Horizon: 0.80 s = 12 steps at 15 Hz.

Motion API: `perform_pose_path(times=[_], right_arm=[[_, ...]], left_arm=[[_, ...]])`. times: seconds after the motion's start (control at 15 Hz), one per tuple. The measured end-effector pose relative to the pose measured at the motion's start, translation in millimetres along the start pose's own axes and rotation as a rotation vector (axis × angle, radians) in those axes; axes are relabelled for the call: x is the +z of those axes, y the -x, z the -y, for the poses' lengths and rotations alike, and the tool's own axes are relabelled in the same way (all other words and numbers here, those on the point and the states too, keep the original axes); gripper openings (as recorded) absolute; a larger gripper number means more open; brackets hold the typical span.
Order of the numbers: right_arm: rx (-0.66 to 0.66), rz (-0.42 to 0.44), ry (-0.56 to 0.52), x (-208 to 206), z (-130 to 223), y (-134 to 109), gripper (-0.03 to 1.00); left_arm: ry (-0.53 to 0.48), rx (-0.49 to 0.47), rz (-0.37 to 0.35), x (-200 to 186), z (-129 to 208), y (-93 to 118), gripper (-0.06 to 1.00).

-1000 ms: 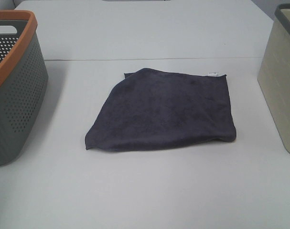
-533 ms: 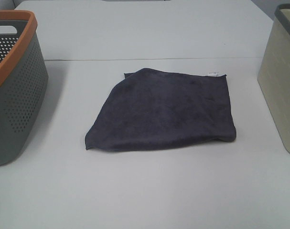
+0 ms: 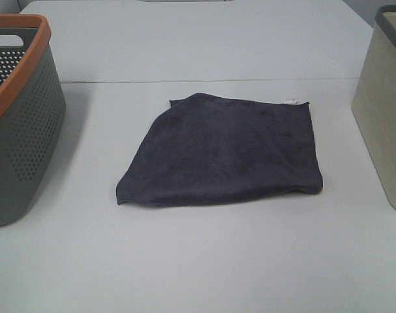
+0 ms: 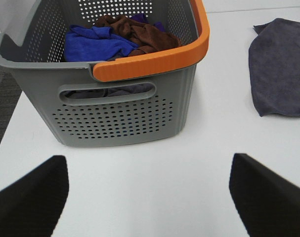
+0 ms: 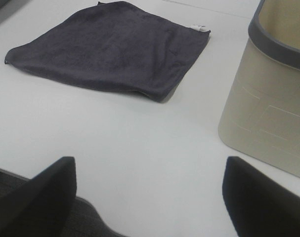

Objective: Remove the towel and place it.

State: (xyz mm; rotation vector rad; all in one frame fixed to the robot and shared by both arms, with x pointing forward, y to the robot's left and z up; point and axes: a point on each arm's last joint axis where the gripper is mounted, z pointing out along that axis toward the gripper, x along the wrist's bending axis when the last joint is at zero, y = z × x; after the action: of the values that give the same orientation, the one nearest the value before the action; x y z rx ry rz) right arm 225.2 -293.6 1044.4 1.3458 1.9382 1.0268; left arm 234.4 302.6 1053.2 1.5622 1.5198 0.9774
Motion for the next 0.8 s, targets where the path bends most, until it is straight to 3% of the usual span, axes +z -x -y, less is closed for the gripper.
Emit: perform_pose_path(times=[0.53,0.8], right_arm=[[0.012,0.017,0.01,-0.1,-1.1,-0.3,0.73],[0.138,0.21,0.005,2.2,-2.7,-2.4,0.73]], left_arm=[[0.0,-0.019,0.017,0.0,0.0,1.6,0.83],[0.001,-0.038,-0.005,-0.1,0.0,2.3,0.83]])
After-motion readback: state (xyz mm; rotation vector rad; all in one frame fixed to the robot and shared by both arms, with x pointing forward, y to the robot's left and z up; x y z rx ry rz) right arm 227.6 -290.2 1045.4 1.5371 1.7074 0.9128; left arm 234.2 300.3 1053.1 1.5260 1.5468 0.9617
